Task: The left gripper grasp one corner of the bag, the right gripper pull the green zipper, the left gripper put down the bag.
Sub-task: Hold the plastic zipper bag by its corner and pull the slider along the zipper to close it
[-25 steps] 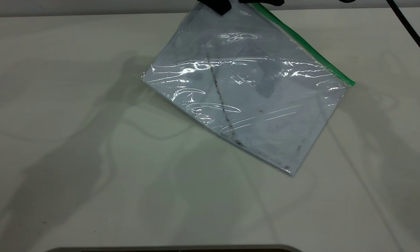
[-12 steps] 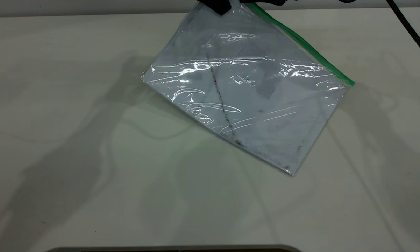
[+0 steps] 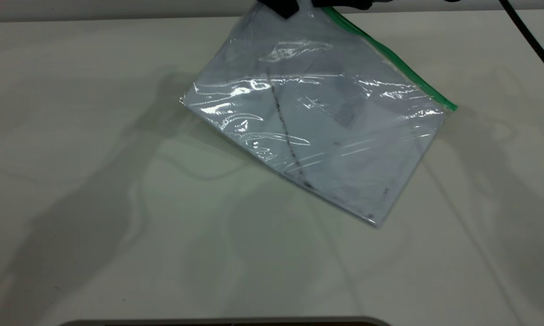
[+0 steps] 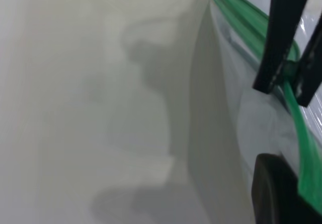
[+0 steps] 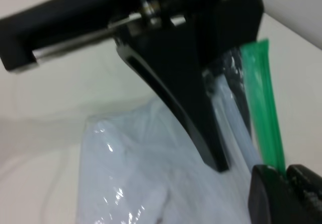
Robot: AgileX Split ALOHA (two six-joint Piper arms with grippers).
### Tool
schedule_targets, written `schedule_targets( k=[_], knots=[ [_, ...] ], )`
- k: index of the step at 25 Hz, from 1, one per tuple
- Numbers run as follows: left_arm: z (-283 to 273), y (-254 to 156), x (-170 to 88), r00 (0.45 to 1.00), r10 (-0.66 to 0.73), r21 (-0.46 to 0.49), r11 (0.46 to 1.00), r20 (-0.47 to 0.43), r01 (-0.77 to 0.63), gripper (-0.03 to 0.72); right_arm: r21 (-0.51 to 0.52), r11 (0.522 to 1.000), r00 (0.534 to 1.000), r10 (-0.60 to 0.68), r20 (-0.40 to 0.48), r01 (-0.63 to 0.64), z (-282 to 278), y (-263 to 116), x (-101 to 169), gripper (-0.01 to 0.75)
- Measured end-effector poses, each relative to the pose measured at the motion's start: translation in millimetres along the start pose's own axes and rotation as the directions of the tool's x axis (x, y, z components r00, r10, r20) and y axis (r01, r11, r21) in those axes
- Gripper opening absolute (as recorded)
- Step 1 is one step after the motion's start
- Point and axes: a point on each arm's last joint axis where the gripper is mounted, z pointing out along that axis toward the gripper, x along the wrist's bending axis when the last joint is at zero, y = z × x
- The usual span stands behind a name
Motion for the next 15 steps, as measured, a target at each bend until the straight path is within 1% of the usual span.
schedule_targets(
  k=[9,15],
  knots=[
    [-30.4,9.0,4.1,0.999,0.011,-0.023,1.000,-0.052,-0.013,0.054,0.004,1.000,0.999,0.006,0.036,-0.006,-4.1,0.1,-6.1,0.035],
    [-37.9,8.1,5.9,0.998,0.009,-0.024,1.000,-0.066,-0.011,0.054,0.031,0.999,0.998,0.038,0.056,-0.040,3.7,-15.6,-10.1,0.035]
  ],
)
